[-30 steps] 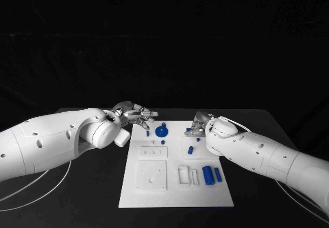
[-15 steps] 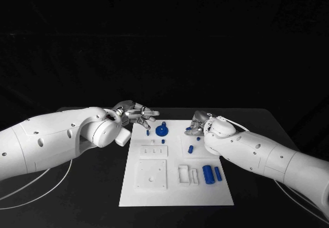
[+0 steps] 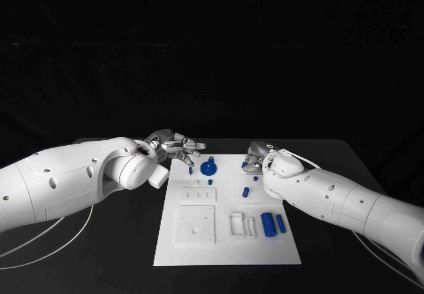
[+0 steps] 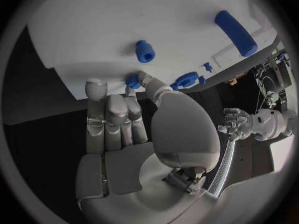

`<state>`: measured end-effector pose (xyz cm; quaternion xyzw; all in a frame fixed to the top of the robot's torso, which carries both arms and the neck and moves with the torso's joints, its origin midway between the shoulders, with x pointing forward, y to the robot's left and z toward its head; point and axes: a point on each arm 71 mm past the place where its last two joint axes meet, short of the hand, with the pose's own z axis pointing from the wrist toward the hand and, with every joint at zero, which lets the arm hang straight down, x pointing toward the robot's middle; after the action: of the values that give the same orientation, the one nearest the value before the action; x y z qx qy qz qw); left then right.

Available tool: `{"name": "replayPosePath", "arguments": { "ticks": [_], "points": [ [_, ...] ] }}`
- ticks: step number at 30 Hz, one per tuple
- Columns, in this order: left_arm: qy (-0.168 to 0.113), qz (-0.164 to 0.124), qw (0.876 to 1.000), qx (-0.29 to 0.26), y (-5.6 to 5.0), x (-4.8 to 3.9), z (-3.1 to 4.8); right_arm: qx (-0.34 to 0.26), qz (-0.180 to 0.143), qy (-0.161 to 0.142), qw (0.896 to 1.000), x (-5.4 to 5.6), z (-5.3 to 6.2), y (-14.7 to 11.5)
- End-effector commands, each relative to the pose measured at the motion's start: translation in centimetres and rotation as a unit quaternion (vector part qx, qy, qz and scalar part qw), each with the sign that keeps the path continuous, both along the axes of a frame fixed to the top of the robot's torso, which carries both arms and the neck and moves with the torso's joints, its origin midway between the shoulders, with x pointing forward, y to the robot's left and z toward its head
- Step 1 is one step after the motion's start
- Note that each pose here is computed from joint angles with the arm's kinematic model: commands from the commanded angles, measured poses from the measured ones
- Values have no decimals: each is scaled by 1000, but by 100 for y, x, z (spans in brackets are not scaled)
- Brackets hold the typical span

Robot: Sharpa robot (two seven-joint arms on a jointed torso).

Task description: Assemble the parts on the task board

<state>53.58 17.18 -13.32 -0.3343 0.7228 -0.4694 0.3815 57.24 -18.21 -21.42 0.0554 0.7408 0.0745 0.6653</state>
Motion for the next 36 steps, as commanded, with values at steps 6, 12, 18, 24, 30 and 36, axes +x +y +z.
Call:
{"name": "replayPosePath", "arguments": {
  "ticks": [6,12,18,24,30,36],
  "points": [
    [2,-12,1000,-1,-30,-7,18,2,14,-2,1000,-14,-56,-24],
    [1,-12,1000,-1,-24,-7,18,18,31,-24,999,-28,-17,-34],
    [7,-14,1000,-3,3,-10,11,39,55,-53,996,-96,80,-36],
    [15,-19,1000,-3,10,-16,0,55,82,-72,992,-205,198,-17],
    [27,-31,999,7,-8,-29,-24,74,108,-90,987,-334,359,19],
    [42,-48,998,24,-16,-37,-55,89,137,-93,982,-485,490,111]
  ]
}}
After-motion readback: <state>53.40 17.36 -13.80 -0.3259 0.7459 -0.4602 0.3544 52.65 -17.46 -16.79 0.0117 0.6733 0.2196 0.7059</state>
